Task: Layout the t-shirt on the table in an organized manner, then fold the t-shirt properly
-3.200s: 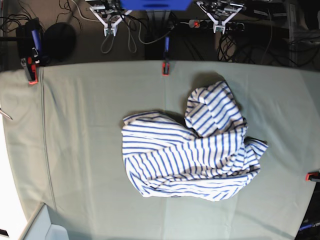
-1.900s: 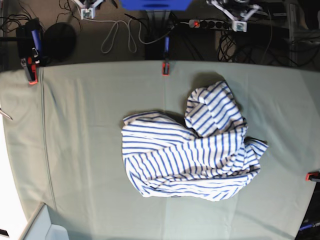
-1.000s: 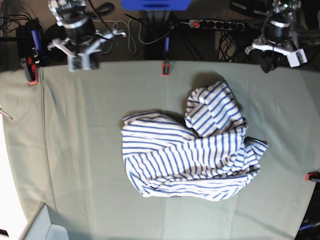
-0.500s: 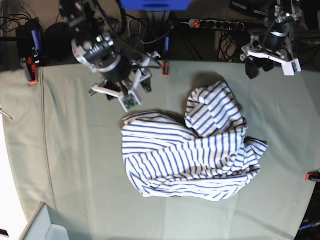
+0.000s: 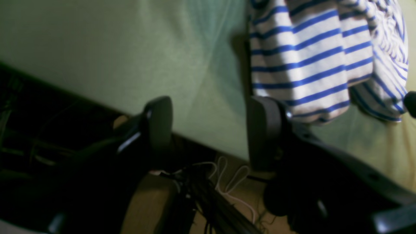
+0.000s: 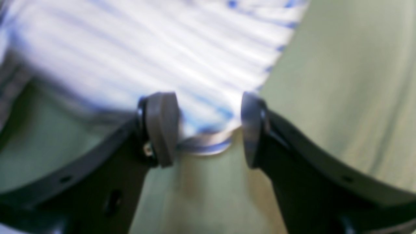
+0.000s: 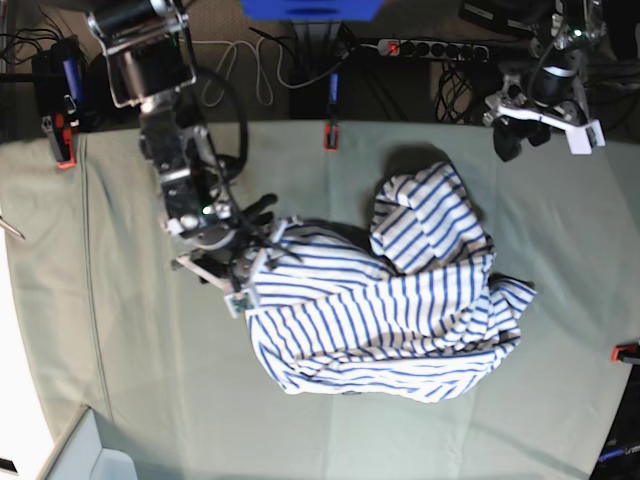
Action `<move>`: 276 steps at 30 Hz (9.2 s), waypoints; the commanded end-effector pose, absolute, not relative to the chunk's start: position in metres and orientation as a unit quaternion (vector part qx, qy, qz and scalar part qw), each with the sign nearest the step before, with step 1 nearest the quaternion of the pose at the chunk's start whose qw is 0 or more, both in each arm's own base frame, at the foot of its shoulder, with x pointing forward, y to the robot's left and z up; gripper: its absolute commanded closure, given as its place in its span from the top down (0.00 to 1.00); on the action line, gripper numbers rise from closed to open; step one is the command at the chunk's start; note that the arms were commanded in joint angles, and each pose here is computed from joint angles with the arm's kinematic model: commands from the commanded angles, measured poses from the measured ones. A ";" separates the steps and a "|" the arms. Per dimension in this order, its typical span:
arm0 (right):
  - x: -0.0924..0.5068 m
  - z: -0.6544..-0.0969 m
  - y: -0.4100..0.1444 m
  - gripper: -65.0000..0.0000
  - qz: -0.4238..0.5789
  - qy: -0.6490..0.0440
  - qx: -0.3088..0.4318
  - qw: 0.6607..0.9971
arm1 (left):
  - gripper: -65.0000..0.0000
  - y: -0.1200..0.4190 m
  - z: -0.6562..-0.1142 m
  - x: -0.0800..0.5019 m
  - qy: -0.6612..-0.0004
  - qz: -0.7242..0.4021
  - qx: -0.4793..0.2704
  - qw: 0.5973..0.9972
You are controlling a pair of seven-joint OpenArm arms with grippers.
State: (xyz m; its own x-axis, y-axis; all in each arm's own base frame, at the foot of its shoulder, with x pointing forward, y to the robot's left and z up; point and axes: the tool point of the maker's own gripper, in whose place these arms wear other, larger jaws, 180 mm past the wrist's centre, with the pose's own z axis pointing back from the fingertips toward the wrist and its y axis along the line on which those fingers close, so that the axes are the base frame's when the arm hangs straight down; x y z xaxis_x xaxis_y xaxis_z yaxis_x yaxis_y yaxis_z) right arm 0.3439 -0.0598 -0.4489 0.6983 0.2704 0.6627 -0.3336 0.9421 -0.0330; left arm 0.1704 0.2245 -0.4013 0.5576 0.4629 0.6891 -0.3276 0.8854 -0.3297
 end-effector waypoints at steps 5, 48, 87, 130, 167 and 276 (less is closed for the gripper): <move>0.350 -0.465 -0.069 0.50 0.147 -0.354 0.048 0.922 | 0.55 0.228 -0.393 0.175 -0.428 0.220 -0.080 0.873; 0.308 -0.251 -0.354 0.00 -0.174 -0.546 -0.192 0.797 | 0.55 0.156 -0.381 0.229 -0.454 0.192 -0.170 0.853; 0.258 -0.332 -0.334 0.00 -0.108 -0.443 -0.167 0.874 | 0.01 0.112 -0.434 0.289 -0.411 0.214 -0.214 0.860; 0.416 -0.150 -0.256 0.00 0.041 -0.625 -0.125 0.769 | 0.00 0.213 -0.164 0.445 -0.650 0.193 -0.172 0.714; 0.365 -0.169 -0.248 0.00 0.016 -0.658 -0.120 0.743 | 0.00 0.256 -0.208 0.457 -0.597 0.249 -0.207 0.734; 0.239 -0.356 -0.176 0.00 0.009 -0.518 0.001 0.855 | 0.00 0.343 -0.388 0.176 -0.396 0.513 -0.214 0.731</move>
State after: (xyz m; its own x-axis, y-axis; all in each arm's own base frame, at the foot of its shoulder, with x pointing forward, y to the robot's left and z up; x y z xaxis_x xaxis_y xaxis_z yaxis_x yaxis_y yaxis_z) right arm 0.2306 -0.1762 -0.3697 0.5151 0.0175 0.8569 -0.0148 0.9998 -0.0115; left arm 0.1658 0.3370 -0.4038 0.1943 0.9151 0.3534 -0.6170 0.3941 -0.6812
